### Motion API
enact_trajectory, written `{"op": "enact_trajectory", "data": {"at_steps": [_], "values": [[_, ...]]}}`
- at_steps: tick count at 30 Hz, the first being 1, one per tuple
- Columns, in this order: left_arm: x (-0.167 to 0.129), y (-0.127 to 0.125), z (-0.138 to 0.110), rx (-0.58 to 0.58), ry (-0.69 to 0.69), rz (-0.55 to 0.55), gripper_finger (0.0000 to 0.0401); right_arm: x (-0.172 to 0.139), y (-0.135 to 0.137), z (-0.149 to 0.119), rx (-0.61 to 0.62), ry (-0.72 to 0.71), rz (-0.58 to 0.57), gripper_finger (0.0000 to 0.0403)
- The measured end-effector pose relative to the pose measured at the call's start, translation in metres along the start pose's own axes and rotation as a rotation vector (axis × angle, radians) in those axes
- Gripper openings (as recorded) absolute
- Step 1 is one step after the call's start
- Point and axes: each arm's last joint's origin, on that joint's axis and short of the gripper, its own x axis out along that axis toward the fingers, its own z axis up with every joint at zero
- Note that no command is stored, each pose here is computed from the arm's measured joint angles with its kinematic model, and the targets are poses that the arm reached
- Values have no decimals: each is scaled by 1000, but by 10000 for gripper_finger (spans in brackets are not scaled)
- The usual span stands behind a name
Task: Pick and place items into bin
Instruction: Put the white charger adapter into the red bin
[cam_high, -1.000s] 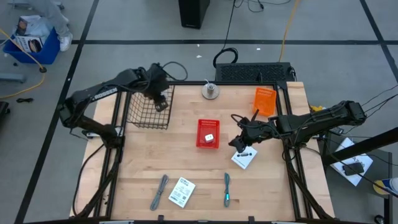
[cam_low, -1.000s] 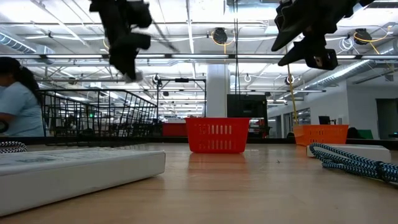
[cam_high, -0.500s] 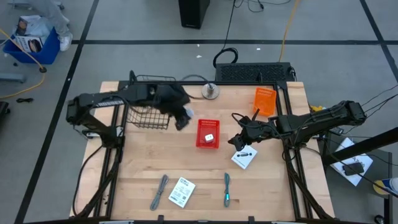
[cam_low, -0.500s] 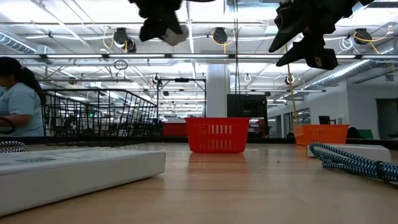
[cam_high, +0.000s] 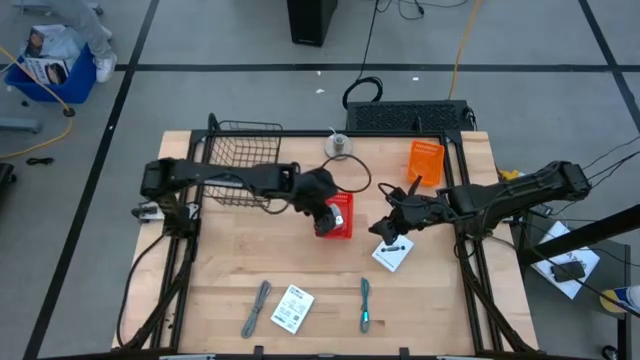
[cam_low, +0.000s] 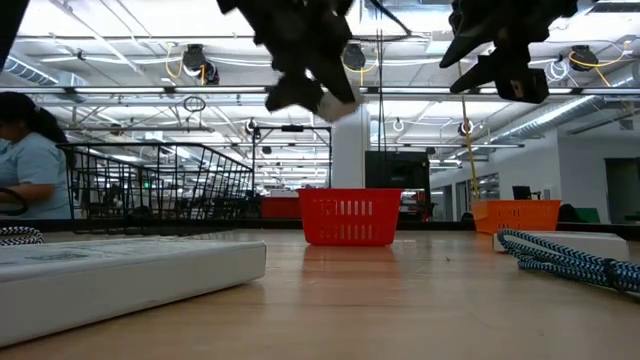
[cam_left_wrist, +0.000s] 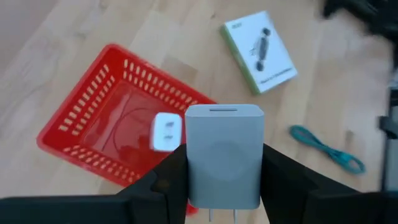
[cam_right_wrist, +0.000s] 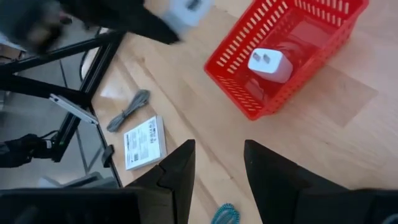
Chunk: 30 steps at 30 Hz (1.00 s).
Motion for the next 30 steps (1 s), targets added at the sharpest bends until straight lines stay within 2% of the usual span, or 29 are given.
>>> {"op": "enact_trajectory", "data": {"at_steps": [4,9,15,18,22,24,27,30], "values": [[24,15,3,-30,8,46,163,-1,1,-2,-6,-12,-1,130],[44,42,6,-135,33,118,157,-2,3,-5,-2,-2,11,130],[64,64,5,-208,78,131,184,-2,3,-6,-10,-5,8,126],[69,69,4,-241,95,133,177,-2,3,-6,-18,-5,7,120],[72,71,3,-268,104,120,152,-2,4,-6,-42,-8,15,114],[70,69,5,-285,97,81,141,-2,5,-6,-47,-6,22,113],[60,65,10,-319,93,18,129,-2,6,-8,-23,26,38,112],[40,57,15,-316,59,-19,121,-3,8,-12,-62,103,78,112]]}}
